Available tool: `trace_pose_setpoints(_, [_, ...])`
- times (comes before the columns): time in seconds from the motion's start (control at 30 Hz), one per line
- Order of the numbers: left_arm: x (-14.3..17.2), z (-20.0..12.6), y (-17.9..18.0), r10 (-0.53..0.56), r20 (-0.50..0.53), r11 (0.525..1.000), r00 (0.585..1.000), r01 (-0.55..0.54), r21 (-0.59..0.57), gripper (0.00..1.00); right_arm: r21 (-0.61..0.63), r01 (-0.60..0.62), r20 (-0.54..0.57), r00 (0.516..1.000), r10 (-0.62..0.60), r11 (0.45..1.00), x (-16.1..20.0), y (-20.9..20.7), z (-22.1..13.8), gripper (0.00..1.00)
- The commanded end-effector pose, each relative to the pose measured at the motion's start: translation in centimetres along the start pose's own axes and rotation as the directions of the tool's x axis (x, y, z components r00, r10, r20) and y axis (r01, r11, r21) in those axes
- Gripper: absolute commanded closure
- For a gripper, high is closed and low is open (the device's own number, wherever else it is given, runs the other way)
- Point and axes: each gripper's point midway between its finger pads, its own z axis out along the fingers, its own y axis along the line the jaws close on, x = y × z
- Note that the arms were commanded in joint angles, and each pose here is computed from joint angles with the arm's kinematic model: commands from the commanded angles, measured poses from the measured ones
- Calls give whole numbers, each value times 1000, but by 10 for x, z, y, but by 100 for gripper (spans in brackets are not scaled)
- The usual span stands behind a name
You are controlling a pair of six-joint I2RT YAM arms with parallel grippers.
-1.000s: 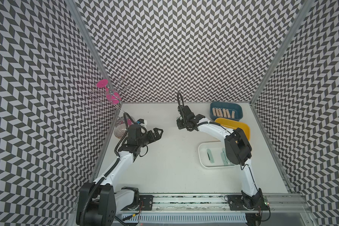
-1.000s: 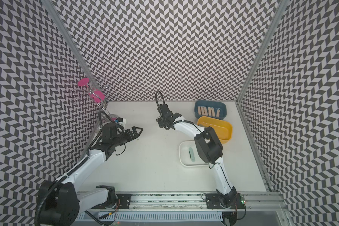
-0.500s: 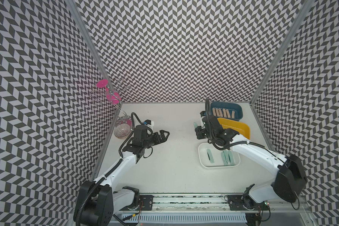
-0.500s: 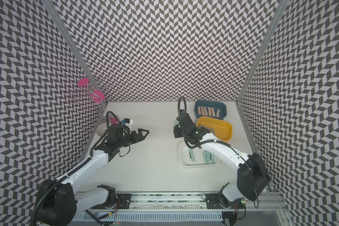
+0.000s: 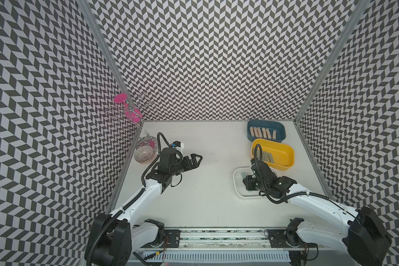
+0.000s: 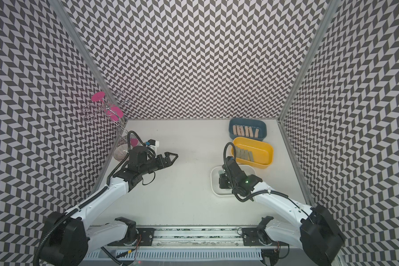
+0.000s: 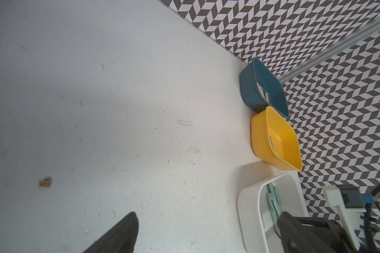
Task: Place the fruit knives into the storage box by color
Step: Place the fruit knife in the storage box, then reset both arms
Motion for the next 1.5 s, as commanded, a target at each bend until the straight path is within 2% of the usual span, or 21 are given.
trace_pose_setpoints(0.0, [-1, 0, -3, 6, 22, 1000, 1000, -6, 7, 0, -81, -36, 37, 999, 39, 996, -10, 18, 4, 83])
trace_pose_setpoints(0.37, [0, 3, -7, 5, 16, 1000, 1000, -5, 7, 0, -64, -34, -26, 999, 32, 997, 1, 17, 33, 82])
trace_pose_setpoints(0.67, [5, 4, -11, -2, 0, 1000, 1000, 2, 23, 0, -61, -31, -81, 996, 26, 998, 14, 15, 46, 74])
trace_pose_setpoints(0.9, [12, 5, -13, -6, -19, 999, 1000, 7, 44, 0, -51, -23, -94, 995, 19, 998, 10, 18, 40, 58])
trace_pose_setpoints(1.07, [19, 2, -14, -1, -40, 998, 999, 3, 55, 0, -14, -46, -24, 999, 45, 999, -17, 19, 13, 55])
trace_pose_setpoints(1.17, [25, -2, -12, 3, -48, 999, 999, -1, 50, 0, 71, -70, 3, 998, 70, 995, -28, 2, -2, 50])
trace_pose_setpoints(1.23, [28, -4, -10, 6, -51, 999, 999, -4, 46, 0, 109, -94, 5, 996, 94, 990, -29, -12, -6, 43])
trace_pose_setpoints(1.37, [30, -5, -9, 9, -55, 999, 998, -7, 43, 0, 194, -145, -17, 988, 151, 970, -22, -48, -5, 31])
trace_pose_setpoints(1.47, [31, -5, -9, 10, -57, 999, 998, -8, 44, 0, 247, -179, -18, 982, 189, 952, -21, -73, -5, 26])
